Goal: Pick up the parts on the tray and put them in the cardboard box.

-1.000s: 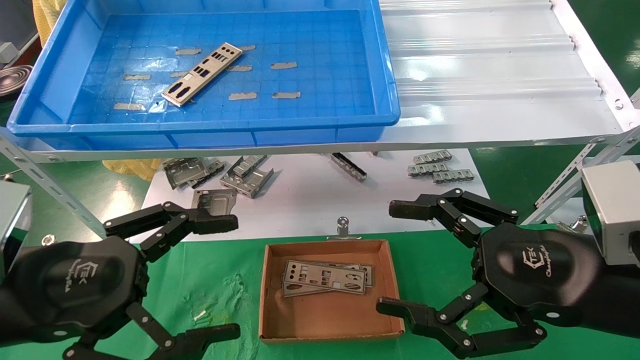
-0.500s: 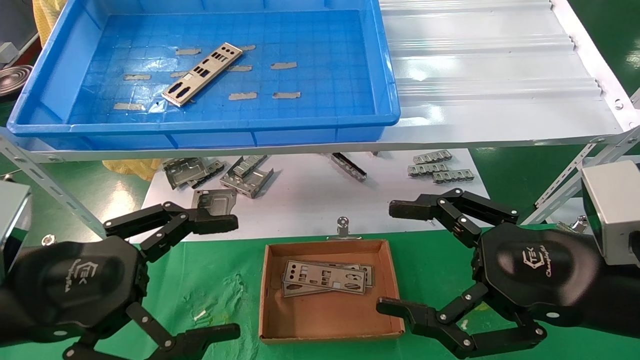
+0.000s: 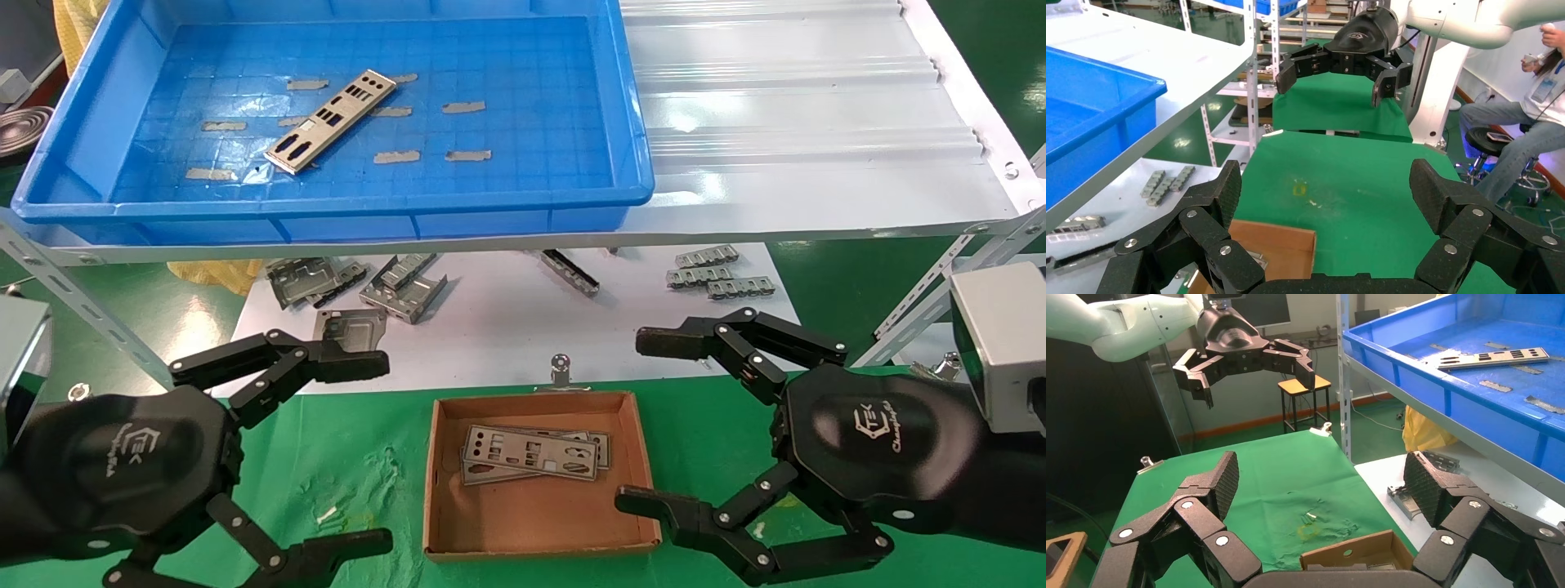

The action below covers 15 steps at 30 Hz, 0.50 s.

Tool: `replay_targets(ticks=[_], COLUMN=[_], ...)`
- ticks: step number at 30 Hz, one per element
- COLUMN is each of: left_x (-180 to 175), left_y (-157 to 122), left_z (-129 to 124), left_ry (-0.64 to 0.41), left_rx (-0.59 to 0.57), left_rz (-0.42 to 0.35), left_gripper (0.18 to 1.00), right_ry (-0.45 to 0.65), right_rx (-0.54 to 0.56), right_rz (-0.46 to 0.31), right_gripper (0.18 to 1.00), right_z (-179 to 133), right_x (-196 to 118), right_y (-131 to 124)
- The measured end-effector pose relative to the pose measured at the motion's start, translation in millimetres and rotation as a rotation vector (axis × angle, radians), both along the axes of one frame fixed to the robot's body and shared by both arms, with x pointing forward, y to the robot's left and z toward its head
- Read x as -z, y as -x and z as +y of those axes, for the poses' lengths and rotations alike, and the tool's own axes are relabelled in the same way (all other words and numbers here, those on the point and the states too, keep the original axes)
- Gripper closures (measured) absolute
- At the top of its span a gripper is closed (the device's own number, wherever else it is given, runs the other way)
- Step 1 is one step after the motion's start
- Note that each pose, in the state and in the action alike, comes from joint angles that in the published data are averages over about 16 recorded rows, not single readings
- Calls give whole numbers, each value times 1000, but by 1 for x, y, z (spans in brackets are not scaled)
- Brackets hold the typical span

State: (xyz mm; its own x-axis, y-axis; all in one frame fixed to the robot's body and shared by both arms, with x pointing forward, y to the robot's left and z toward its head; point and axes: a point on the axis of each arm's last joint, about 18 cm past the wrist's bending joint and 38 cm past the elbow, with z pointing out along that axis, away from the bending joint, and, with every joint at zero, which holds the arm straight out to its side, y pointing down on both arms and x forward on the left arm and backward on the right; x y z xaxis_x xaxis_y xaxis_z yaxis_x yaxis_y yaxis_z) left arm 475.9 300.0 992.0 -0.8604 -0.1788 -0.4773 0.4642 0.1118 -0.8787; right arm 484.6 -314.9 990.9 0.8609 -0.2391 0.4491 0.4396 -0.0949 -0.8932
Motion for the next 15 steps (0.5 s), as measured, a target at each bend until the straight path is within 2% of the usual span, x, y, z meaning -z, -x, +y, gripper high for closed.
replay_targets(ticks=[15], left_x=[0], left_y=[0], left_z=[0], left_ry=[0], left_rx=[0], left_rz=[0], left_gripper=[184], right_ry=[0], right_rx=[0], right_rz=[0], right_gripper=[178], right_z=[0], right_x=[0], right_y=[0])
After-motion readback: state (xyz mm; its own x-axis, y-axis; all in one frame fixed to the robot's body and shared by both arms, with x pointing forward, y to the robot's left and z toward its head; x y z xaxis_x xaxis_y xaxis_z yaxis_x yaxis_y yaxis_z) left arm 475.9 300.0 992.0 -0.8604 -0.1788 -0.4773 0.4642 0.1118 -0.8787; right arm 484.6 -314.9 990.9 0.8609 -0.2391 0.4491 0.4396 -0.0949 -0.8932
